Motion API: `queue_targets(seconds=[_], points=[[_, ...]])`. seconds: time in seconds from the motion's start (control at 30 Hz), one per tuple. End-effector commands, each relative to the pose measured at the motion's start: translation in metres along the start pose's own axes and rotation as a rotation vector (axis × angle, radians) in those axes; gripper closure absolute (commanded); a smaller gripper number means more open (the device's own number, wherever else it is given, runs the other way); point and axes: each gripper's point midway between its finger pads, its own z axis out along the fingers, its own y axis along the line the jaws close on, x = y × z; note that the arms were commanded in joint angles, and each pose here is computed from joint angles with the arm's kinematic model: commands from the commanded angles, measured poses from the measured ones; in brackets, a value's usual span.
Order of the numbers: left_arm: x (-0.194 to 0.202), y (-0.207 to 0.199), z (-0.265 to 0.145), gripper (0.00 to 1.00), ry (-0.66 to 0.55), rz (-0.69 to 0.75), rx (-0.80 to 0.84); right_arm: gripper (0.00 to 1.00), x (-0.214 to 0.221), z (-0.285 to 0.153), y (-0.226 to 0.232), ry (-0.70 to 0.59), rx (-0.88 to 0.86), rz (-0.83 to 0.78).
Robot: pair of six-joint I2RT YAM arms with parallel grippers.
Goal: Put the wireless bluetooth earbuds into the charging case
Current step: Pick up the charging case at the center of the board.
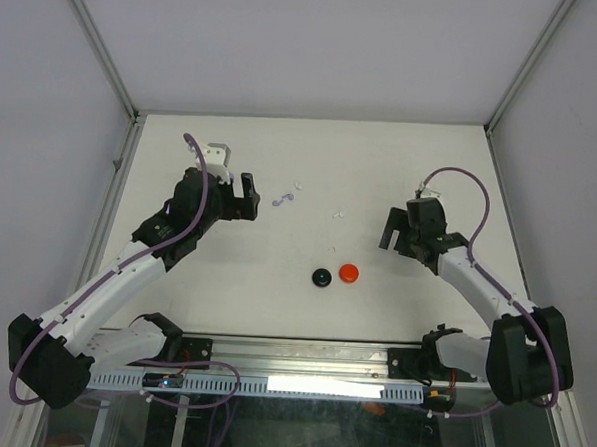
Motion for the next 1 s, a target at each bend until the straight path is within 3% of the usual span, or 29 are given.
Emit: queue_targets(seconds=[0.0, 0.23, 0.67, 0.97], points=[[-0.019, -0.003, -0.005, 0.01, -0.068, -0.008, 0.028, 0.12, -0.021, 0.012, -0.007, -0.031, 0.082, 0.046], [-0.02, -0.002, -0.006, 0.01, -0.074, -0.009, 0.025, 0.28, -0.019, 0.035, -0.013, -0.01, 0.146, 0.065], [-0.017, -0.006, -0.005, 0.01, -0.059, -0.012, 0.054, 0.36, -0.006, 0.065, -0.017, 0.057, 0.186, 0.093], [-0.02, -0.024, -0.007, 0.01, -0.047, -0.035, 0.141, 0.55, -0.005, 0.053, -0.006, 0.053, 0.121, 0.091]])
